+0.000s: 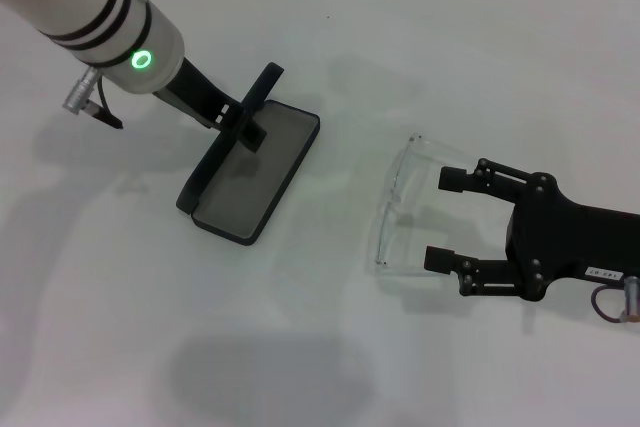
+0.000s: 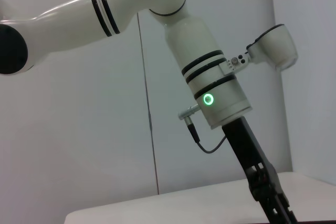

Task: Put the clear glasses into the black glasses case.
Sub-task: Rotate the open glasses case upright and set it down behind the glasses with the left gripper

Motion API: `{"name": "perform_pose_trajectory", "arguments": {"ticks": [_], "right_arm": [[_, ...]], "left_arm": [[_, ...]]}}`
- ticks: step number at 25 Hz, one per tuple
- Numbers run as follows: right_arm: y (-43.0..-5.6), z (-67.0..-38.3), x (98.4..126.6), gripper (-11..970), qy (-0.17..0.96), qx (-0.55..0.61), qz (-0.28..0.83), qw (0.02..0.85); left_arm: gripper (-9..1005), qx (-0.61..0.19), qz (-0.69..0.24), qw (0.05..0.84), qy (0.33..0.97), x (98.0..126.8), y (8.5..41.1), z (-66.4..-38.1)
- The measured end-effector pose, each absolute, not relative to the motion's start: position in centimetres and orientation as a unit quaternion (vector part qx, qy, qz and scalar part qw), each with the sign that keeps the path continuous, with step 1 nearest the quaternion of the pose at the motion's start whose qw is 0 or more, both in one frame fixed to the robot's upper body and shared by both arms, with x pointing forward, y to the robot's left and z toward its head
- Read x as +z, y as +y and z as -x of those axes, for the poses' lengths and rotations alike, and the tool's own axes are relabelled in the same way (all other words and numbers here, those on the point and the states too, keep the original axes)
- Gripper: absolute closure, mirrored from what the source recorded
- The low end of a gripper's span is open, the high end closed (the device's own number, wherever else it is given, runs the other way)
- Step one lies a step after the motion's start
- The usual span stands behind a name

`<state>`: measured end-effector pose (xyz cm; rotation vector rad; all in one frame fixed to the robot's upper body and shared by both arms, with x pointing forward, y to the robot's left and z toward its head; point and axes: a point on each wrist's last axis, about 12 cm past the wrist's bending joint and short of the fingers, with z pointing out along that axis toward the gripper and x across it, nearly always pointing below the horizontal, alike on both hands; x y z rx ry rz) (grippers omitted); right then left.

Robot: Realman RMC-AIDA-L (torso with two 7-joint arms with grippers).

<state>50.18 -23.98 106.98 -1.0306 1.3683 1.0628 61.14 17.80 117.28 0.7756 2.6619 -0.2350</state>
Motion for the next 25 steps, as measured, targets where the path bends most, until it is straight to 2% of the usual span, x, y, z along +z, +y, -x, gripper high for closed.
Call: {"name": "perform_pose_trajectory", "arguments": {"ticks": [8,13,25], "right_arm": [[-23.98,-50.29,106.94,96,0.577,0.443,0.432,0.534],[-23.96,-50.33,106.95,96,0.577,0.442,0.432,0.534],[-23.97,-50.36,106.92,97,0.578,0.441,0.432,0.534]], "left_arm": [[344,-0.082,-0.268,0.174,0.944,116.55,17.95,-61.32],[487,-0.081,-0.271,0.176,0.943,116.61,17.94,-61.34],[679,-0.08,-0.277,0.177,0.941,116.68,17.93,-61.33]]}}
